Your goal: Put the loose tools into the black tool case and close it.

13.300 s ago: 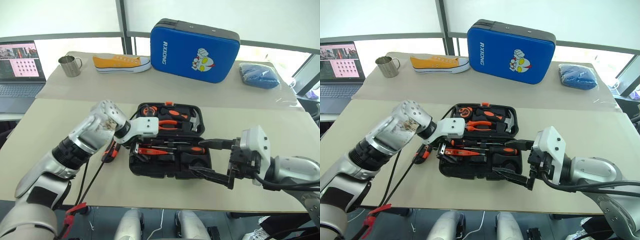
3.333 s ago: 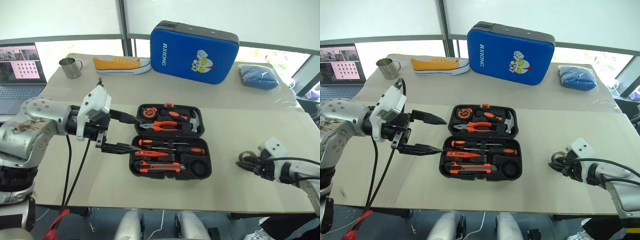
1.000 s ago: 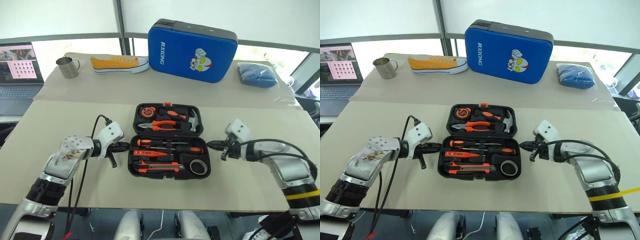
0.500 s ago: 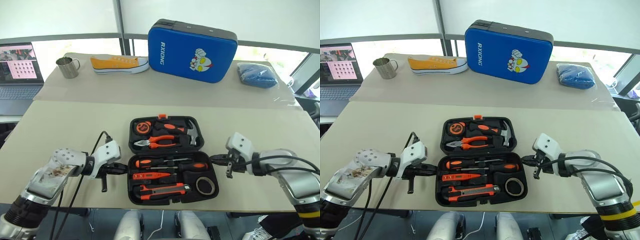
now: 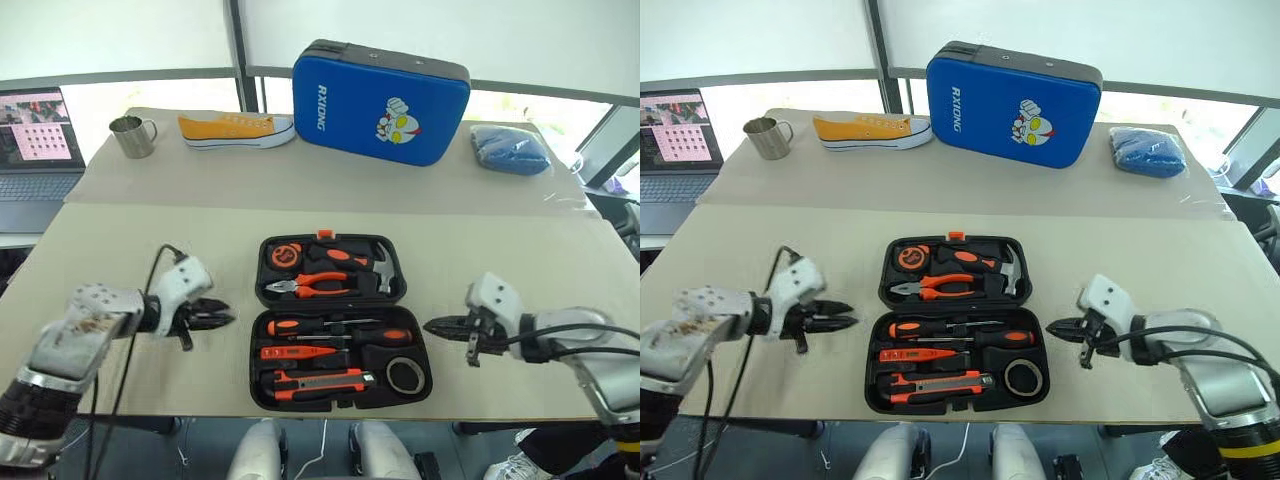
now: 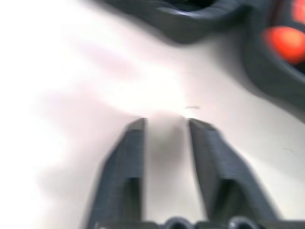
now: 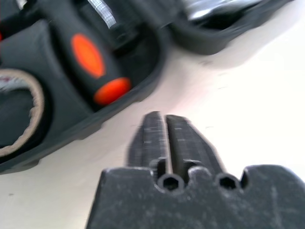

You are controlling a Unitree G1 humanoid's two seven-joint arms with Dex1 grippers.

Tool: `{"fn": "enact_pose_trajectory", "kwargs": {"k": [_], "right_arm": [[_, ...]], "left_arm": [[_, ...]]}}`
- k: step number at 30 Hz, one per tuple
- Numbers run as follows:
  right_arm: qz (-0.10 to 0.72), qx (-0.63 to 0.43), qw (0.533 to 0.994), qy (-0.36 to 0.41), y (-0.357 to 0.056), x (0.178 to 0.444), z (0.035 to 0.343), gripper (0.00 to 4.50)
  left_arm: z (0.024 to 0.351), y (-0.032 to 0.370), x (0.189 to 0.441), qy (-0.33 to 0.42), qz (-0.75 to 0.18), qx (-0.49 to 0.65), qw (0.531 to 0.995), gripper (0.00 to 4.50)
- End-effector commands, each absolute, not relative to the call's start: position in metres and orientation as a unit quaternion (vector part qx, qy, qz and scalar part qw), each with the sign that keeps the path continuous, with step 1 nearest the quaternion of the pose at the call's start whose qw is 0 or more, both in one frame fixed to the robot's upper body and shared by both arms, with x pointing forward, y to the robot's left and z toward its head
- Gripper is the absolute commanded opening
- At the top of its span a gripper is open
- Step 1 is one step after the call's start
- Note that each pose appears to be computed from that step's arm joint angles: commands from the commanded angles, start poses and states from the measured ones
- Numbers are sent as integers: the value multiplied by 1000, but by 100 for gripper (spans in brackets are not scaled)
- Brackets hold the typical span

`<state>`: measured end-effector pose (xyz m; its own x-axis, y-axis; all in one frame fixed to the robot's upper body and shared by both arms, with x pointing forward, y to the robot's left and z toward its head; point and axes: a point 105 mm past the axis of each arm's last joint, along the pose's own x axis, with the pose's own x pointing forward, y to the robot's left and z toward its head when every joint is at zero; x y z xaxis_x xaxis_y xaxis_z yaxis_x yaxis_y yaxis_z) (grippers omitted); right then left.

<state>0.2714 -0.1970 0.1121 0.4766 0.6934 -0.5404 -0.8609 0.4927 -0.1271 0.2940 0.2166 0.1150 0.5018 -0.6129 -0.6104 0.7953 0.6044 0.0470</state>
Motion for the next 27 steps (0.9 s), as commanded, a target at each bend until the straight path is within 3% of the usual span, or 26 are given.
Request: {"fn": "enact_pose_trajectory", "kwargs": {"k": [1, 2, 8, 12, 20, 21, 23, 27], "right_arm": [[449, -150, 860, 190, -196, 291, 138, 191], [446, -134, 864, 189, -194, 297, 141, 221], [434, -73, 871, 221, -184, 319, 140, 221], [414, -56, 876, 242, -182, 335, 132, 221], [407, -47, 876, 255, -177, 346, 128, 221], [407, -50, 874, 260, -176, 346, 125, 227], [408, -61, 870, 268, -174, 345, 120, 174], [419, -67, 865, 268, -169, 344, 119, 55]], "left_arm": [[134, 207, 305, 281, -399, 70, 870, 323], [135, 203, 306, 289, -400, 46, 869, 354], [139, 183, 314, 311, -394, -20, 865, 354], [131, 176, 325, 309, -389, -6, 868, 354], [122, 170, 334, 316, -388, -14, 866, 354], [121, 170, 336, 316, -383, -13, 868, 330], [118, 170, 339, 314, -379, -7, 870, 282], [117, 165, 340, 310, -388, -10, 868, 143]]}}
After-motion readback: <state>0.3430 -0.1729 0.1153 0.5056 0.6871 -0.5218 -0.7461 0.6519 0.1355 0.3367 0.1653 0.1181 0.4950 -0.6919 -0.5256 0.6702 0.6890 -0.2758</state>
